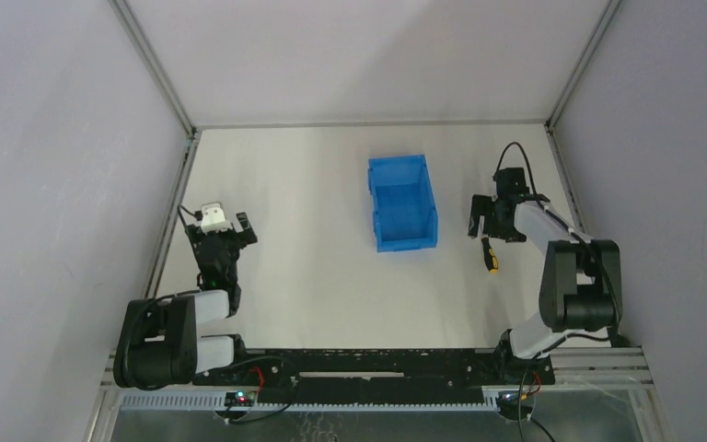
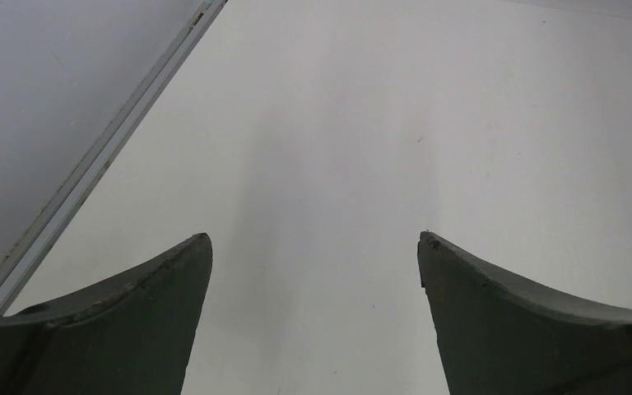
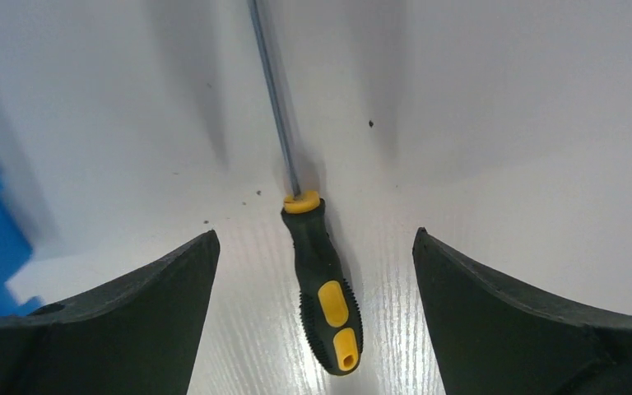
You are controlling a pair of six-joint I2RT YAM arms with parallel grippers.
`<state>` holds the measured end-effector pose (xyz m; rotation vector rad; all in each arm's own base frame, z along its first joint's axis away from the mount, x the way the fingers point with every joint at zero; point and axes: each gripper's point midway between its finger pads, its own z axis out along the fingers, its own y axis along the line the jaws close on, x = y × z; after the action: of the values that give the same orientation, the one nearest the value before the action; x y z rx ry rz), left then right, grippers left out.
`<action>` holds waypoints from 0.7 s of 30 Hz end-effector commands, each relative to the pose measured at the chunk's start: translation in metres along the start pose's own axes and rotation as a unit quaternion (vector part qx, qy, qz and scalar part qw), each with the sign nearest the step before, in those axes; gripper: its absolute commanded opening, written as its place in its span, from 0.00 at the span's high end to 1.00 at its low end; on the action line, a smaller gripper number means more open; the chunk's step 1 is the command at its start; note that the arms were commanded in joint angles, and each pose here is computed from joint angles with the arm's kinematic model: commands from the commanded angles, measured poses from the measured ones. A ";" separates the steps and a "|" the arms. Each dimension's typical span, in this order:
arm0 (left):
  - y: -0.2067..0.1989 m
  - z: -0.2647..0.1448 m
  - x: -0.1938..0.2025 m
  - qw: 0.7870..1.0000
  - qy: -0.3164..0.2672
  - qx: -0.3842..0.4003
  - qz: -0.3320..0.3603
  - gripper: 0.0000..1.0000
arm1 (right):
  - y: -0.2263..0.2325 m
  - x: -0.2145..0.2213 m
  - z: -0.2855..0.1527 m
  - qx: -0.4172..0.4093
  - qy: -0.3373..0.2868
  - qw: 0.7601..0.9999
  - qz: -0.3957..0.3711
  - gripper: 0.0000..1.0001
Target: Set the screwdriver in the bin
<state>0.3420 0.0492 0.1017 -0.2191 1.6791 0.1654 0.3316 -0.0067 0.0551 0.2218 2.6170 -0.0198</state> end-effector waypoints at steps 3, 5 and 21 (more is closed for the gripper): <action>-0.002 0.008 -0.034 0.999 -0.054 -0.001 -0.001 0.00 | -0.006 0.012 0.020 0.019 0.046 0.999 -0.018 0.14; -0.002 0.008 -0.034 0.999 -0.054 -0.001 -0.001 0.00 | -0.006 0.018 0.026 0.020 0.060 0.998 -0.020 0.24; -0.002 0.008 -0.034 0.999 -0.054 0.000 -0.001 0.00 | 0.005 -0.034 -0.035 -0.007 -0.011 1.000 -0.002 1.00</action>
<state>0.3420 0.0491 0.1017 -0.2188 1.6791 0.1652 0.3210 -0.0048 0.0353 0.1851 2.7572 -0.0111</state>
